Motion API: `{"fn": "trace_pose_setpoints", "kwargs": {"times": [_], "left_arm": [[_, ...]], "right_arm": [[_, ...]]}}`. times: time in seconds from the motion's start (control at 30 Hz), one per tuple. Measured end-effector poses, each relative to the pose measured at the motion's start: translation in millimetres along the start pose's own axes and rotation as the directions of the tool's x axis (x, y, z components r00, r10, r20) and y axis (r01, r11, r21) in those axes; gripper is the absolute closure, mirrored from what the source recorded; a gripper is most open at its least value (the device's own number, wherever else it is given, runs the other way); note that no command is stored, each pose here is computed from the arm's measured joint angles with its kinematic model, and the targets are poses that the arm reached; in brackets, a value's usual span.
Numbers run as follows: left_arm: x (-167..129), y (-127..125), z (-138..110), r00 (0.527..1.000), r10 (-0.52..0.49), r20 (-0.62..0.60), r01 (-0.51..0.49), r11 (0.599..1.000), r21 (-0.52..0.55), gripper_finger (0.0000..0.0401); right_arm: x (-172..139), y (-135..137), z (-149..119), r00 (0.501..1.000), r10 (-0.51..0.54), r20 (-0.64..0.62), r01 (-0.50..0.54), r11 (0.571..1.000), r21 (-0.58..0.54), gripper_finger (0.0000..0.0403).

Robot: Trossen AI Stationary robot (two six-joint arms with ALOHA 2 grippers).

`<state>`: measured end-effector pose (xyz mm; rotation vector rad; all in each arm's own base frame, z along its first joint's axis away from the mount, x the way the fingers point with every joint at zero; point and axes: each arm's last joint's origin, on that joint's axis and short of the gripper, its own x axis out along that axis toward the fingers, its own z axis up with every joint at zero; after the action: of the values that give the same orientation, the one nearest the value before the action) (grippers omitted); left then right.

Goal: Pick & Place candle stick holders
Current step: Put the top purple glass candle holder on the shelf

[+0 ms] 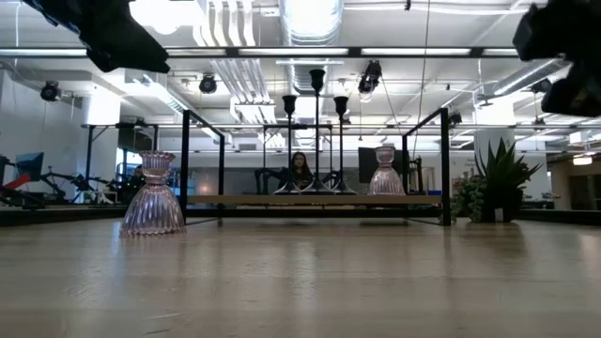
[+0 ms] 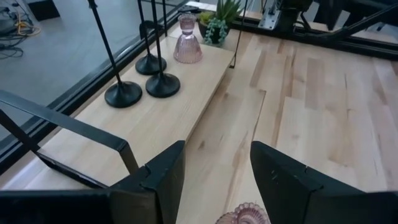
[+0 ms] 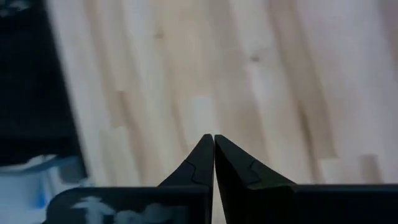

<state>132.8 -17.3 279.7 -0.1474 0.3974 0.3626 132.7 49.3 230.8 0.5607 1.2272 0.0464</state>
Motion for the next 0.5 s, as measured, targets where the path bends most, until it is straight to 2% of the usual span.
{"fn": "trace_pose_setpoints", "kwargs": {"times": [0.3,0.5], "left_arm": [[1.2,-1.1,2.5,1.0,0.008,0.027,-0.008,1.0,-0.015,0.0215],[1.3,-1.7,2.6,1.0,-0.009,0.024,0.009,0.999,-0.031,0.0215]], "right_arm": [[29.4,-31.8,-24.1,0.99,-0.132,-0.04,0.136,0.981,0.137,0.0394],[44.7,-45.3,-34.9,0.978,-0.183,-0.1,0.196,0.97,0.142,0.0394]]}}
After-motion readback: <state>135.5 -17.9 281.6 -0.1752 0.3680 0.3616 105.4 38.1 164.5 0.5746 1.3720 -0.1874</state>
